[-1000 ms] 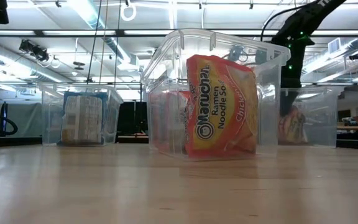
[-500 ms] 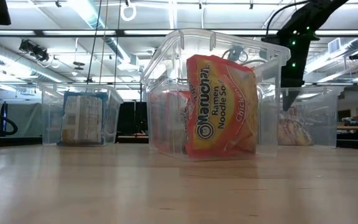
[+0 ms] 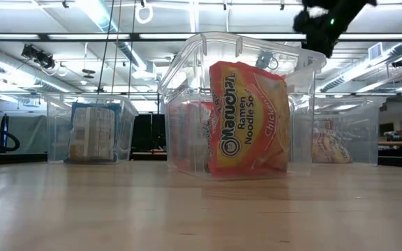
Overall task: Sort Maruchan noodles
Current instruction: Put the red noodle pack into the right transparent bin
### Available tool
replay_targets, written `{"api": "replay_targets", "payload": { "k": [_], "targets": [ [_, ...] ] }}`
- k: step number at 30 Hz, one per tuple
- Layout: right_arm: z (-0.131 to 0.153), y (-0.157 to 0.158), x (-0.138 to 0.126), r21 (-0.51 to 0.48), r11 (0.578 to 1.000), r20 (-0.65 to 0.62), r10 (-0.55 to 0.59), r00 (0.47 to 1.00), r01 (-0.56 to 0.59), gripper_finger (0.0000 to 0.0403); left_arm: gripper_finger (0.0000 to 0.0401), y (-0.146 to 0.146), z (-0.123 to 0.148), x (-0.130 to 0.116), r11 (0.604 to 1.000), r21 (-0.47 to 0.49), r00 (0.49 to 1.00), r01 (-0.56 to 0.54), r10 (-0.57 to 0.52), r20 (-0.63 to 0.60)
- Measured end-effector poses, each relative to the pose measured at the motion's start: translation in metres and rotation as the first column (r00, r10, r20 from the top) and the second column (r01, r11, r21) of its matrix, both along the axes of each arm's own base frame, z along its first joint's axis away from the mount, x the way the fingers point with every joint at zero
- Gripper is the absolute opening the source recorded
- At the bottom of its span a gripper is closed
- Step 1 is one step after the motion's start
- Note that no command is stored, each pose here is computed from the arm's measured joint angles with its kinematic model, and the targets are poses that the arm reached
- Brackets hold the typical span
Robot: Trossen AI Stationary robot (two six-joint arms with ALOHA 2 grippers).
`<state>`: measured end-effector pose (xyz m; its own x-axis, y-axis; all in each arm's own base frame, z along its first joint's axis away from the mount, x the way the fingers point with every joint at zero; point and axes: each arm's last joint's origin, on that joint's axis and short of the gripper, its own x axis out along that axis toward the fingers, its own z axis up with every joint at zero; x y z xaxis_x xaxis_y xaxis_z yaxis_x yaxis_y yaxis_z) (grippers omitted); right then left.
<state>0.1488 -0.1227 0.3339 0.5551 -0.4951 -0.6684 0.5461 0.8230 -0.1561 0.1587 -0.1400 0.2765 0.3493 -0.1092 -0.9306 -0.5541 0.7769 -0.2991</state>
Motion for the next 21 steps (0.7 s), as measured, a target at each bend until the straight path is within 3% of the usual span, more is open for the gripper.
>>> {"api": "replay_targets", "payload": {
  "k": [2,5,8,11,15,21],
  "targets": [
    [0.008,0.015,0.001,-0.038,0.997,0.042,0.063,0.997,-0.062,0.0154,0.0216,-0.009,-0.005,0.001,0.998,0.023,0.998,0.060,-0.060,-0.008],
    [0.020,0.036,0.001,-0.102,0.983,0.114,0.165,0.980,-0.153,0.0154,0.0229,-0.035,-0.019,0.001,0.957,0.074,0.959,0.281,-0.282,-0.001],
    [0.031,0.053,-0.003,-0.151,0.965,0.188,0.243,0.952,-0.216,0.0154,0.0231,-0.063,-0.037,0.000,0.861,0.124,0.869,0.492,-0.494,-0.019],
    [0.038,0.064,-0.008,-0.165,0.959,0.253,0.267,0.930,-0.230,0.0154,0.0231,-0.081,-0.055,0.001,0.769,0.149,0.781,0.622,-0.622,-0.051],
    [0.041,0.071,-0.011,-0.158,0.966,0.280,0.240,0.929,-0.202,0.0154,0.0231,-0.092,-0.078,0.007,0.684,0.135,0.697,0.717,-0.707,-0.120],
    [0.040,0.075,-0.008,-0.130,0.971,0.295,0.232,0.927,-0.201,0.0154,0.0229,-0.095,-0.101,0.017,0.661,0.128,0.672,0.739,-0.713,-0.202]
  ]
}}
